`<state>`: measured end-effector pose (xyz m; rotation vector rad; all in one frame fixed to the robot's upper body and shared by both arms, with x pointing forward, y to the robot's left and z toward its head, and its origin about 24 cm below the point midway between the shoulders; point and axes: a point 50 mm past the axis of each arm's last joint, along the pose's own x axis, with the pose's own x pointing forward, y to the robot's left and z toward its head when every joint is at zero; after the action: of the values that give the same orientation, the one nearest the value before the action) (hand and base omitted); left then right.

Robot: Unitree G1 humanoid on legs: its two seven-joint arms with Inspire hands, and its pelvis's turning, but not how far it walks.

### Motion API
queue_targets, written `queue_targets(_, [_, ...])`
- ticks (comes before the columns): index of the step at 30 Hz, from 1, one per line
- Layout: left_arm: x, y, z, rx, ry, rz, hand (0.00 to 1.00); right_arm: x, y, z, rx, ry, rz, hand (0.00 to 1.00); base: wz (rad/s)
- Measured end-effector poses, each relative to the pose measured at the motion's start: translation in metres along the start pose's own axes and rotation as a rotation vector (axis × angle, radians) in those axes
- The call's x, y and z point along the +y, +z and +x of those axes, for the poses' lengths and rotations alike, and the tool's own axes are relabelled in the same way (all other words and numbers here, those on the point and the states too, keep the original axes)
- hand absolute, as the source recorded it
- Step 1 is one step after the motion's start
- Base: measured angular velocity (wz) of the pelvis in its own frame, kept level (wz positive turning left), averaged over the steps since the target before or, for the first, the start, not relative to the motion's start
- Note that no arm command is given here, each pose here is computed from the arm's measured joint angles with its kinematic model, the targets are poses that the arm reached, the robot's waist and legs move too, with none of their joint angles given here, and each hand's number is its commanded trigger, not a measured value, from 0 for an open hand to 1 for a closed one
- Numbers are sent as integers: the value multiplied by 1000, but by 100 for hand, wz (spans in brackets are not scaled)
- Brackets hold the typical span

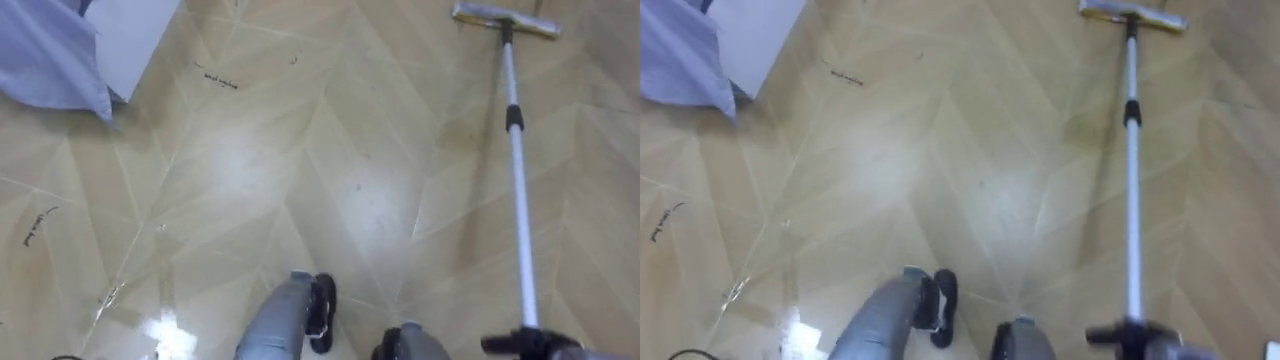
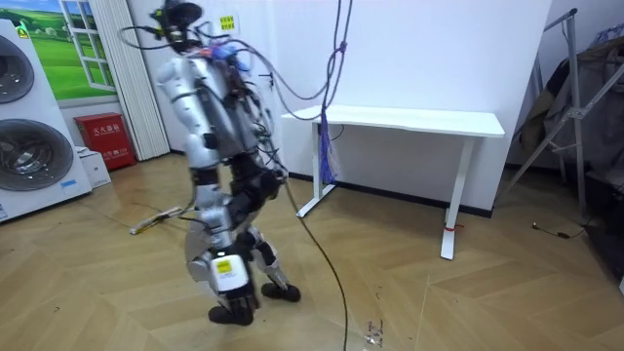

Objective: Mop floor

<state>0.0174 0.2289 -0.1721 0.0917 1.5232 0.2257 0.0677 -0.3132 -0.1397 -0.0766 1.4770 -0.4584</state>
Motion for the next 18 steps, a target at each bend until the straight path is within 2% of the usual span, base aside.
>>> queue_targets(2, [-4, 0, 0, -13, -7, 7, 0, -9, -63, 4, 152, -39, -17, 100, 9])
queue_targets(4, [-6, 7, -1, -56, -12, 8, 0, -2, -87, 3, 206, -24, -8, 100, -7])
queue_targets(6, [-10, 14, -1, -90, -22, 13, 0, 8, -94, 3, 223, -17, -9, 100, -33])
queue_targets(9, [-14, 11, -1, -82, -29, 12, 0, 25, -85, 4, 202, 10, -20, 100, -55])
queue_targets(13, [-13, -8, -1, -10, -7, -41, 0, 27, -47, 3, 169, -19, -34, 100, -21])
queue_targets(15, [-8, -15, -1, 16, 20, -102, 0, 27, -4, -1, 92, -33, -51, 100, -15])
queue_targets(17, [0, -19, -2, 29, 35, -186, 0, 29, 60, -14, -89, -24, -47, 100, -23])
queue_targets(18, [1, -18, -2, 29, 37, -187, 0, 29, 75, -18, -137, -19, -43, 100, 0])
